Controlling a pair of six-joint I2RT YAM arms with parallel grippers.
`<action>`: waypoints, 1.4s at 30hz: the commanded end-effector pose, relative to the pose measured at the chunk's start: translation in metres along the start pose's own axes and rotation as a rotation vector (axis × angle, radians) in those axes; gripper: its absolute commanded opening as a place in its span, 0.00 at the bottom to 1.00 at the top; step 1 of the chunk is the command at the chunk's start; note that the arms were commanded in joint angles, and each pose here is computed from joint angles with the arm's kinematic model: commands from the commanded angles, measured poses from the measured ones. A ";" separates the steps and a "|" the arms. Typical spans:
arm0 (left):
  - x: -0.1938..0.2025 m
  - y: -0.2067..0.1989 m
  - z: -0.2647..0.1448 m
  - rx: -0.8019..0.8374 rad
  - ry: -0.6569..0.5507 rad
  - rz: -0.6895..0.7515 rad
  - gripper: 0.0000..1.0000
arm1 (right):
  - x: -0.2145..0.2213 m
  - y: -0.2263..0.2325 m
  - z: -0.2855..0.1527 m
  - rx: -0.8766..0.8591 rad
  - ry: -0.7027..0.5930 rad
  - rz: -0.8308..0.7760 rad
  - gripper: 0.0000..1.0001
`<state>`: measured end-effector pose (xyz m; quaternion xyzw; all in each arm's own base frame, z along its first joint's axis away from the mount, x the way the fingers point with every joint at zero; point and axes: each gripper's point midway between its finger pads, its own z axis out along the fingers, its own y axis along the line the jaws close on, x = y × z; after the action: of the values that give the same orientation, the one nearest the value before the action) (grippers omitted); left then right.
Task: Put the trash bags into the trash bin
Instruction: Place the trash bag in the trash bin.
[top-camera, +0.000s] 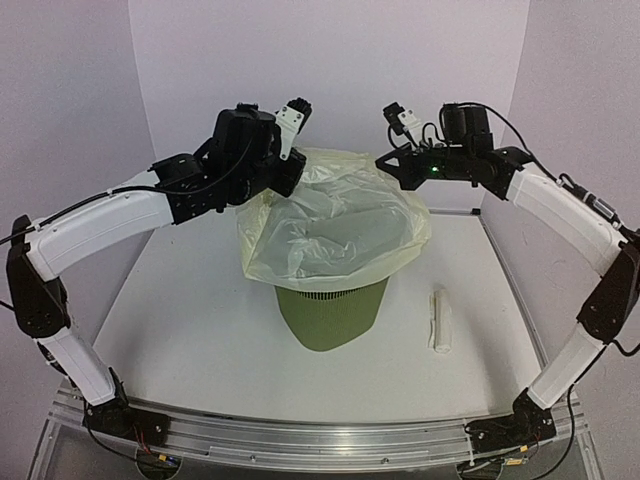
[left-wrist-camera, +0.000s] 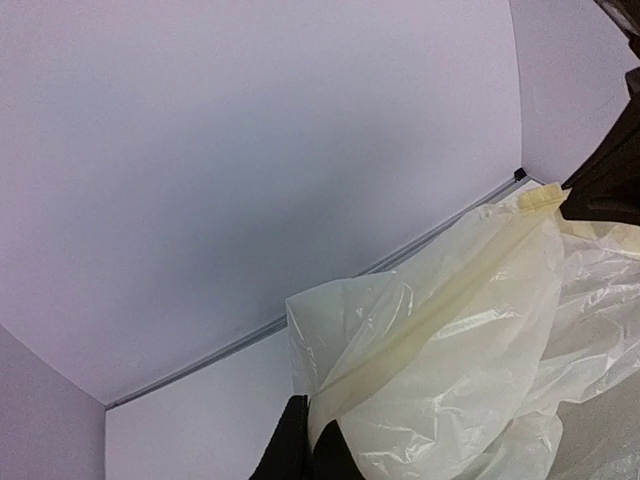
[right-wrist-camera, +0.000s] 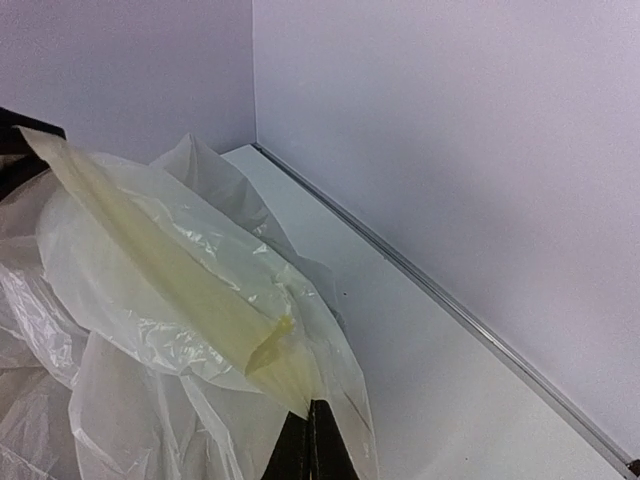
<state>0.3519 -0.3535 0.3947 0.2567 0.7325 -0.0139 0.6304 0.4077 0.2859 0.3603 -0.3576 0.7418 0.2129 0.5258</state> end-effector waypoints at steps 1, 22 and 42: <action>0.005 0.033 0.027 0.062 0.019 -0.188 0.00 | 0.000 -0.030 0.016 0.112 0.017 0.016 0.00; 0.133 0.066 0.097 0.409 0.331 -0.647 0.00 | 0.095 -0.052 0.068 -0.088 0.178 0.320 0.00; 0.176 0.044 0.084 0.562 0.336 -0.711 0.00 | 0.175 -0.067 0.086 -0.040 0.405 0.908 0.00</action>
<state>0.4295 -0.3246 0.2551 0.1956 0.7962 -0.4264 0.3821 0.4790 0.3032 0.2984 -0.2029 0.7849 0.4240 0.4037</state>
